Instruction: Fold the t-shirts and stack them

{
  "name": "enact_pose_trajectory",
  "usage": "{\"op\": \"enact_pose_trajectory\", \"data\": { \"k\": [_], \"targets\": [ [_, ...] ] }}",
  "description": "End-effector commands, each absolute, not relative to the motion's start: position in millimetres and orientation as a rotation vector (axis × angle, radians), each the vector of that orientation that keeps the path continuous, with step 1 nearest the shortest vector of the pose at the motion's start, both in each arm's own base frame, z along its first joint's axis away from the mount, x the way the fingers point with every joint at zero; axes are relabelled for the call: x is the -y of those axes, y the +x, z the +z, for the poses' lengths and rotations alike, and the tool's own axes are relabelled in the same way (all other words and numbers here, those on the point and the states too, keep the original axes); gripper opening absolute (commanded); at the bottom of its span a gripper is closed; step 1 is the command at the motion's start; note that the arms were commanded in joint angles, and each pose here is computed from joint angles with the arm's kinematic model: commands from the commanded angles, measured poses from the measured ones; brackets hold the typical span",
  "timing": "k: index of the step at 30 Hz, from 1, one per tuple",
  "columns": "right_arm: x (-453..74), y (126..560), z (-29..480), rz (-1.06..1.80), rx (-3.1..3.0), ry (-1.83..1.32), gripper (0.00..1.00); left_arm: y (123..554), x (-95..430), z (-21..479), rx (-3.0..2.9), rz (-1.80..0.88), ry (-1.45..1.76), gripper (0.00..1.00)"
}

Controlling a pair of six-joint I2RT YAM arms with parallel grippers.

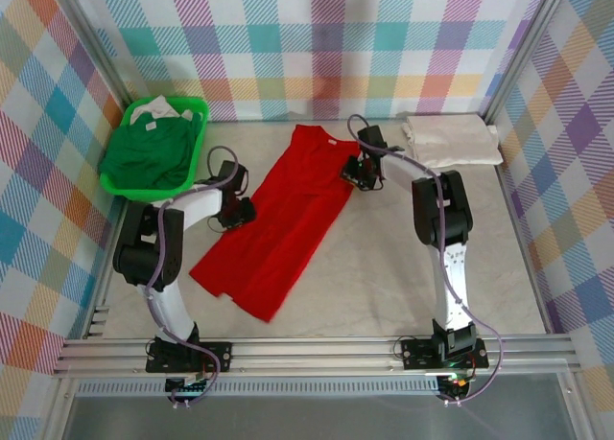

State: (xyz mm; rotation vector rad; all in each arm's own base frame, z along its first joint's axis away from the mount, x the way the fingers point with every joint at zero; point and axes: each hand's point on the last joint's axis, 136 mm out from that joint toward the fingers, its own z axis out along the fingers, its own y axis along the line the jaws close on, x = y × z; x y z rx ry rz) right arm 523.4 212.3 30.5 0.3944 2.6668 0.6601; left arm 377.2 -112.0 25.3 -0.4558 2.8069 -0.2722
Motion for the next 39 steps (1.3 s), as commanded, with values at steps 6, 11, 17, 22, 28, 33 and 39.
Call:
{"op": "enact_pose_trajectory", "data": {
  "k": [6,11,17,22,28,33,39],
  "targets": [
    [-217,556,42,0.674,-2.67,0.356,0.29,359,148,56,-2.775,-0.377,-0.469,0.3],
    [-213,542,92,0.685,-2.612,0.297,0.34,377,142,81,-2.717,-0.321,-0.42,0.32],
    [-210,483,136,0.707,-2.591,0.205,0.37,410,143,76,-2.697,-0.304,-0.387,0.32],
    [-234,422,118,0.718,-2.659,0.142,0.37,440,146,68,-2.706,-0.249,-0.336,0.3],
    [-255,413,77,0.729,-2.726,0.138,0.34,443,151,46,-2.738,-0.274,-0.342,0.29],
    [-263,435,54,0.684,-2.742,0.138,0.32,418,148,29,-2.774,-0.303,-0.395,0.29],
    [-253,466,23,0.575,-2.789,0.18,0.32,377,152,14,-2.794,-0.415,-0.507,0.29]
  ]
}}
